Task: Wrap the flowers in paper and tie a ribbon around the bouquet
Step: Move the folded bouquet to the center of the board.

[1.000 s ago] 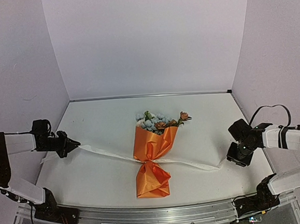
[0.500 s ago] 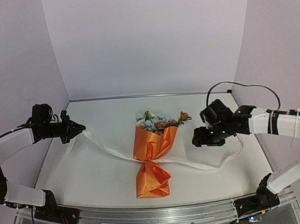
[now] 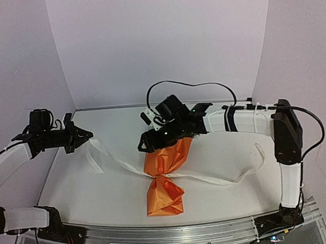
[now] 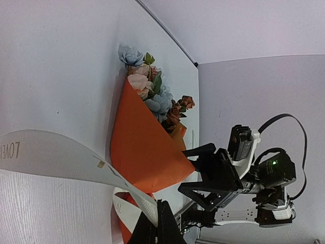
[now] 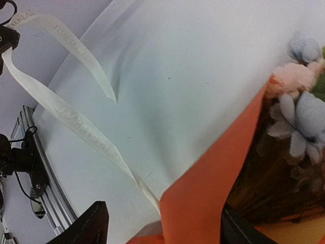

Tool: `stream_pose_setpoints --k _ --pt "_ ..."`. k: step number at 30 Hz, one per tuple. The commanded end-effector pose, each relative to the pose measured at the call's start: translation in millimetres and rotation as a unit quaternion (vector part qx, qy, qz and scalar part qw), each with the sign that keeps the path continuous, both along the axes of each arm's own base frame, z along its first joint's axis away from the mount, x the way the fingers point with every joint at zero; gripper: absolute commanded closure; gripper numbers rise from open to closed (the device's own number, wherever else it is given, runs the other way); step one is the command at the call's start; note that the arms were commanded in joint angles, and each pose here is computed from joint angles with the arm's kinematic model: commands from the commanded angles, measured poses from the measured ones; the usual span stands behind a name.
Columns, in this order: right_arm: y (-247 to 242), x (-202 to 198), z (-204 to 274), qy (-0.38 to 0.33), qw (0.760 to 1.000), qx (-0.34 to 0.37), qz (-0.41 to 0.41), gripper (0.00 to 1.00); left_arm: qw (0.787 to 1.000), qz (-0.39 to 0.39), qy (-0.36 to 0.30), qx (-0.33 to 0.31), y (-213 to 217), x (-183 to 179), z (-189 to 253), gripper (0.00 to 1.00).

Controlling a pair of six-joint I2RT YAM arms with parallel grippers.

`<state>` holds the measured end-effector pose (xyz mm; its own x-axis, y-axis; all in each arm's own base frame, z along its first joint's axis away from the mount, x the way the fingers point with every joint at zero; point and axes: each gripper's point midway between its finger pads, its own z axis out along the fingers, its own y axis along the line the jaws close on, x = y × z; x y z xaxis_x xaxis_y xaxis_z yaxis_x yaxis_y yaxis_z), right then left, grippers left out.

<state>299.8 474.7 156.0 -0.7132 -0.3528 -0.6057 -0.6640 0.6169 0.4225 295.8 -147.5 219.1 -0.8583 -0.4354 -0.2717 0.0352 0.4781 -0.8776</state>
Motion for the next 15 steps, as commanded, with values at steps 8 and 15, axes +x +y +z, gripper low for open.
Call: stream_pose_setpoints --k 8,15 --pt "75.0 -16.2 20.3 -0.025 0.995 0.055 0.085 0.32 0.997 -0.035 -0.073 -0.01 -7.4 -14.8 48.6 1.0" --pt "21.9 -18.9 3.5 -0.043 0.997 -0.032 0.046 0.3 0.998 -0.032 -0.054 -0.003 -6.4 -13.7 33.1 1.0"
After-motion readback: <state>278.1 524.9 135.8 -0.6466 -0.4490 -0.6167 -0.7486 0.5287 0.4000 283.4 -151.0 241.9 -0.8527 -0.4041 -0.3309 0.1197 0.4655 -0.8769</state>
